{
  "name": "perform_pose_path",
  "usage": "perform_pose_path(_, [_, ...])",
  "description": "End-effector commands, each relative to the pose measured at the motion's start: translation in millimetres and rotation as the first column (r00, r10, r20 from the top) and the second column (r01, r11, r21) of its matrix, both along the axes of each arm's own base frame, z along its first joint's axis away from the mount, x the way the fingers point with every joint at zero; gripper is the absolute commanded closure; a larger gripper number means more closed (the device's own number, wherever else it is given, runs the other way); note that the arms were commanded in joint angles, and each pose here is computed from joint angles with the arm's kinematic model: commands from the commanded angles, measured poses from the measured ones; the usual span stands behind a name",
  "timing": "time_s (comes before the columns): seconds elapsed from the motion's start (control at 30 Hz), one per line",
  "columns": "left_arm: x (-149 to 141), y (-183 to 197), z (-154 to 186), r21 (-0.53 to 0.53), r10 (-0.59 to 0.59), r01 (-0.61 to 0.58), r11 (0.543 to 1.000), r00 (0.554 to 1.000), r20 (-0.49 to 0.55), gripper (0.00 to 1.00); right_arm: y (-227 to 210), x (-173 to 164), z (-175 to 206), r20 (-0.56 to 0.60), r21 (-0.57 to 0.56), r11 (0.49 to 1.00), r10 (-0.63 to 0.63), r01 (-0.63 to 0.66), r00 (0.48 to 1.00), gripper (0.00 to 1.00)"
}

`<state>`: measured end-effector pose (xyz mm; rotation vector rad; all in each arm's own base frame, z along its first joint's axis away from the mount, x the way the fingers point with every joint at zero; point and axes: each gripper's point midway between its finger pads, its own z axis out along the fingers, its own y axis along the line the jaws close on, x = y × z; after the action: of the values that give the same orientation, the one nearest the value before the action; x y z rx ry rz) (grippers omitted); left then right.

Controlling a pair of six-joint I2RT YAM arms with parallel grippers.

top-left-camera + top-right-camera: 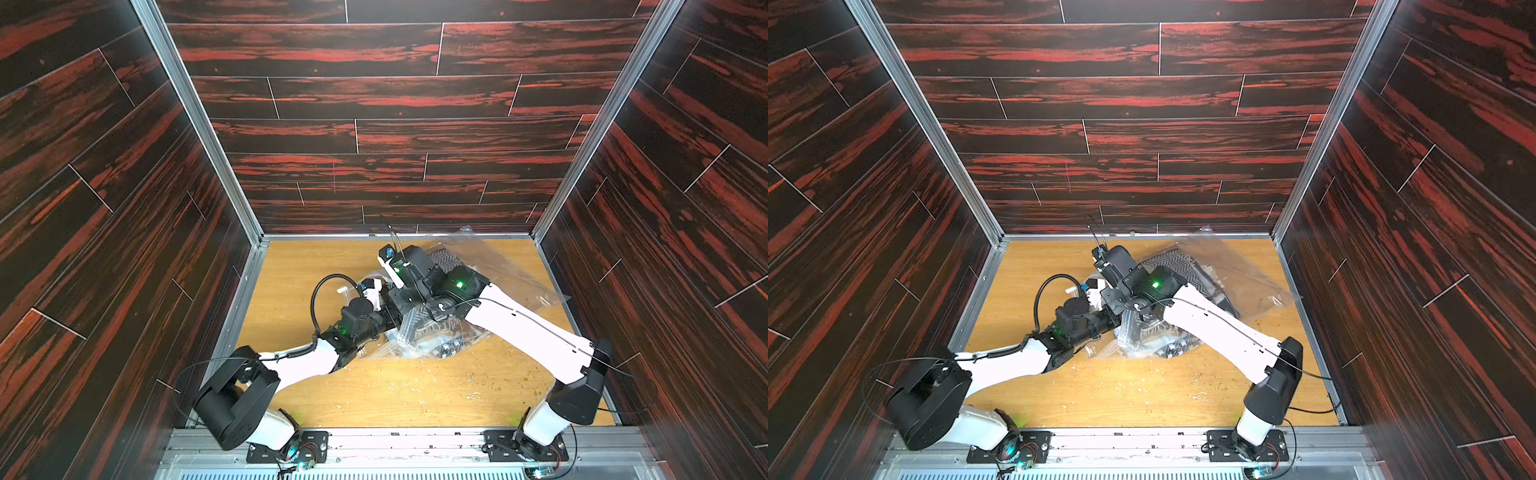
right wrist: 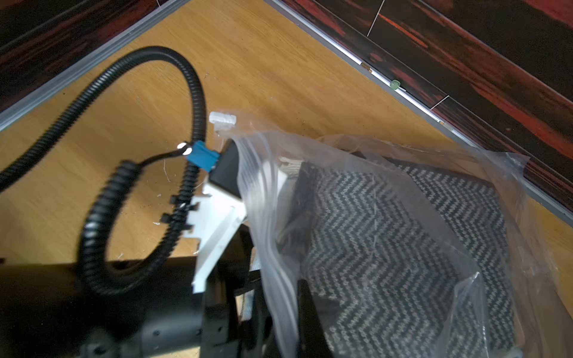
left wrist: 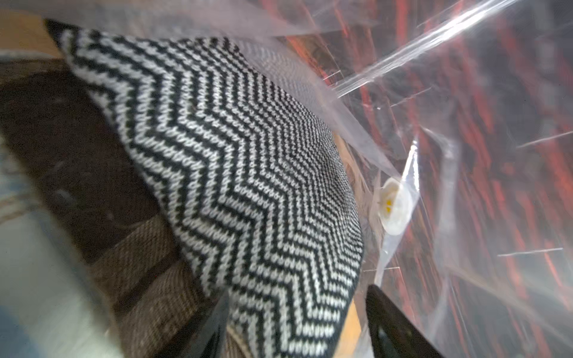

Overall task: Take the scarf out of the vacuum bag
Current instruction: Take out the scarf from the vacuum bag.

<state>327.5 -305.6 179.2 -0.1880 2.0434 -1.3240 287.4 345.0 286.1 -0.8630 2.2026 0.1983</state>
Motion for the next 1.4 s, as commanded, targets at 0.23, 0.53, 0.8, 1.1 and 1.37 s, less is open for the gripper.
perform_pose_path(0.23, [24.0, 10.6, -22.2, 0.002, 0.006, -0.006, 1.0, 0.997, -0.075, 0.32, -3.6, -5.5, 18.6, 0.013, 0.051, 0.999, -0.014, 0.013, 1.0, 1.0])
perform_pose_path(0.53, [41.2, 0.8, -17.2, -0.028, -0.021, 0.019, 0.999, 0.998, -0.057, 0.32, -1.8, -7.3, 5.9, 0.001, 0.029, 0.999, -0.014, 0.014, 1.0, 1.0])
perform_pose_path(0.8, [55.2, -13.7, -28.7, -0.059, -0.051, 0.046, 0.997, 0.995, -0.082, 0.34, -2.6, -6.0, -0.5, -0.005, 0.008, 1.0, -0.023, 0.023, 1.0, 1.0])
perform_pose_path(1.1, [54.0, -18.2, -22.9, -0.079, -0.077, 0.071, 0.994, 0.994, -0.072, 0.7, -5.9, 0.1, -1.6, 0.005, -0.014, 0.998, -0.062, 0.062, 0.998, 1.0])
perform_pose_path(1.37, [39.5, -2.8, 47.3, -0.072, -0.059, 0.066, 0.995, 0.994, 0.089, 0.9, -12.3, 13.7, -3.0, 0.026, -0.058, 0.991, -0.122, 0.123, 0.992, 1.0])
